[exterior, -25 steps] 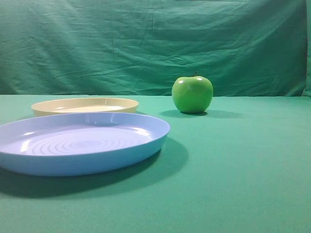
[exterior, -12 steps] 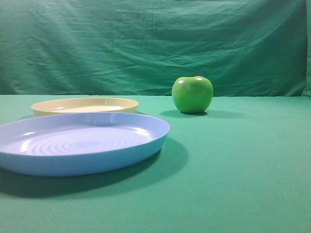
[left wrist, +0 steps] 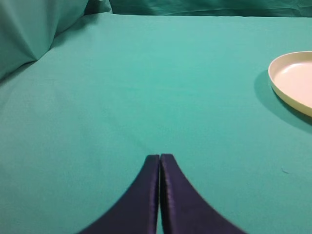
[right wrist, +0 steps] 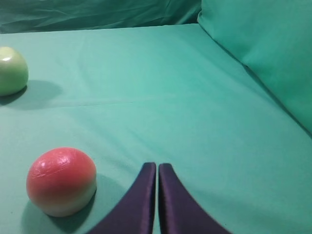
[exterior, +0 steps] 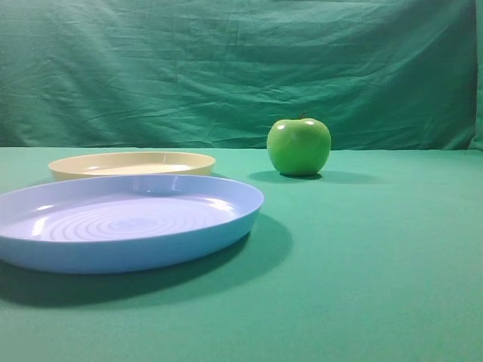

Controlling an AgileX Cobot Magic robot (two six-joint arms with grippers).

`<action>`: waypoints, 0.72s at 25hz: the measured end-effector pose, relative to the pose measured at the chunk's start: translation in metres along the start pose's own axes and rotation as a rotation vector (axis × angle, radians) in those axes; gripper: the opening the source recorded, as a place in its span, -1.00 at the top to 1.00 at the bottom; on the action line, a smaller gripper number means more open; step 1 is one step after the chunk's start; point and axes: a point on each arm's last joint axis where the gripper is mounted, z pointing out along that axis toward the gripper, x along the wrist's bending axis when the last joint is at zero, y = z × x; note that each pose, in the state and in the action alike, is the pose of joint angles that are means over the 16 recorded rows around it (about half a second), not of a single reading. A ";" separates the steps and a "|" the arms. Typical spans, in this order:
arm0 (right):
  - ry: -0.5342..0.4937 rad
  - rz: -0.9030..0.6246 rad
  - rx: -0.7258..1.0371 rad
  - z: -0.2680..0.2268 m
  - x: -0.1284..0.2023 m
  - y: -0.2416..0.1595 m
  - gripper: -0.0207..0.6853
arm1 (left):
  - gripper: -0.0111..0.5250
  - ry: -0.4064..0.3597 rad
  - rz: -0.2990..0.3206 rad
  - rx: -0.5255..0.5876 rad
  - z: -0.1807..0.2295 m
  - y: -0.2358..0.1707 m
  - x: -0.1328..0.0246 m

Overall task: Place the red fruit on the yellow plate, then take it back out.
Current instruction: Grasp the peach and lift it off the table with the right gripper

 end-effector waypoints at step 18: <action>0.042 0.001 0.217 -0.035 -0.002 0.123 0.94 | 0.96 0.000 0.000 0.000 0.000 0.000 0.000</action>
